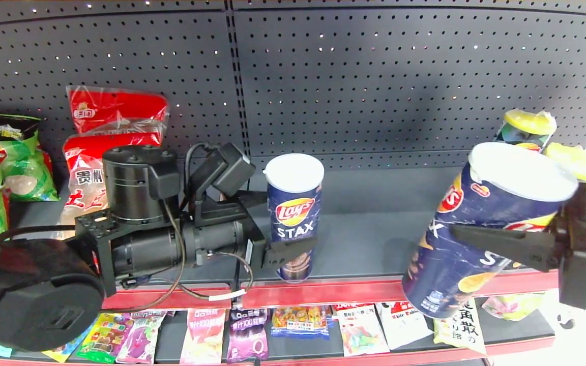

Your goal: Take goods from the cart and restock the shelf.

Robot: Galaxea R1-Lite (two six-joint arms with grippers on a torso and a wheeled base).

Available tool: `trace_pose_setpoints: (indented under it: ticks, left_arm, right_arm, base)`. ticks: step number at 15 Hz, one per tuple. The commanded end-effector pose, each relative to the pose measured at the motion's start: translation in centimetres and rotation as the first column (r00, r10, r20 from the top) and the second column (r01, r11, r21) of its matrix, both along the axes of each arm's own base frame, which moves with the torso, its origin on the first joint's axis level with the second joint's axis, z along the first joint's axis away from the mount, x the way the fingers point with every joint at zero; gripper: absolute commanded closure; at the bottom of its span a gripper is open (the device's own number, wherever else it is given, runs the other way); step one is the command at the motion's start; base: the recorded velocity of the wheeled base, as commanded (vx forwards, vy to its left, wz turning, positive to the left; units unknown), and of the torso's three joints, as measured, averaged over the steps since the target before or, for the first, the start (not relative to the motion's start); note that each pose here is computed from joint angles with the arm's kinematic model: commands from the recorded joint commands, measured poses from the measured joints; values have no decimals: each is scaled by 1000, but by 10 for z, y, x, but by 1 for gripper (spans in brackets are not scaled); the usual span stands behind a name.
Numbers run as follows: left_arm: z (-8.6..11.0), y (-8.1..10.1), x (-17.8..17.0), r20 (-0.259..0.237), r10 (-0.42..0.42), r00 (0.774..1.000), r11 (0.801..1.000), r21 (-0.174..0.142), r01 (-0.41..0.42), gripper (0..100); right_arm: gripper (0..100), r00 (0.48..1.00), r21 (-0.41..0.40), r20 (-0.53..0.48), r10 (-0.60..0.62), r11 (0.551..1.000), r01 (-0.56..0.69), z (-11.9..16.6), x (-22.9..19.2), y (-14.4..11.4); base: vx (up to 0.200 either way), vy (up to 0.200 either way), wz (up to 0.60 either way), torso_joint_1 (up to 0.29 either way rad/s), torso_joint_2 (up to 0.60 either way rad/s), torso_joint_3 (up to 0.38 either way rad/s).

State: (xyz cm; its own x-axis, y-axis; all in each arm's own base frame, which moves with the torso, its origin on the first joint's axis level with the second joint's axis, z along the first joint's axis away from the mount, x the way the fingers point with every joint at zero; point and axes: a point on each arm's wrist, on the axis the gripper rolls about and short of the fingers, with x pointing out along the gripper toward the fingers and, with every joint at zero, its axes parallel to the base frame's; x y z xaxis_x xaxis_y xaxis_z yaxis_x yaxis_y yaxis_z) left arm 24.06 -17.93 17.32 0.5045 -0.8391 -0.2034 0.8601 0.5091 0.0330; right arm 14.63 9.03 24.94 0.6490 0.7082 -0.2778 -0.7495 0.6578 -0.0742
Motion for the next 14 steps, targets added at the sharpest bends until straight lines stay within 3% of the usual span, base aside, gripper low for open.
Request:
trace_pose_setpoints:
  ticks: [1, 6, 11, 14]
  left_arm:
    - [5, 10, -14, 10, 0, 1000, 1000, -8, 0, 0]
    - [-3, 28, -39, -19, 8, 1000, 1000, 16, -7, 0]
    - [-3, 51, -66, -60, 106, 993, 992, 82, -101, 0]
    - [0, 60, -77, -79, 117, 990, 989, 102, -109, 0]
  right_arm:
    - [100, 999, -22, -36, 0, 1000, -1, 2, 36, 21]
    - [100, 999, -26, -32, -11, 1000, 10, 3, 92, 50]
    - [100, 999, -3, 23, -47, 999, 47, -4, 143, 77]
    - [100, 999, -11, 20, -41, 999, 41, -12, 162, 91]
  base:
    - [0, 0, 0, 0, 0, 0]
    - [0, 0, 0, 0, 0, 0]
    - [0, 0, 0, 0, 0, 0]
    - [0, 0, 0, 0, 0, 0]
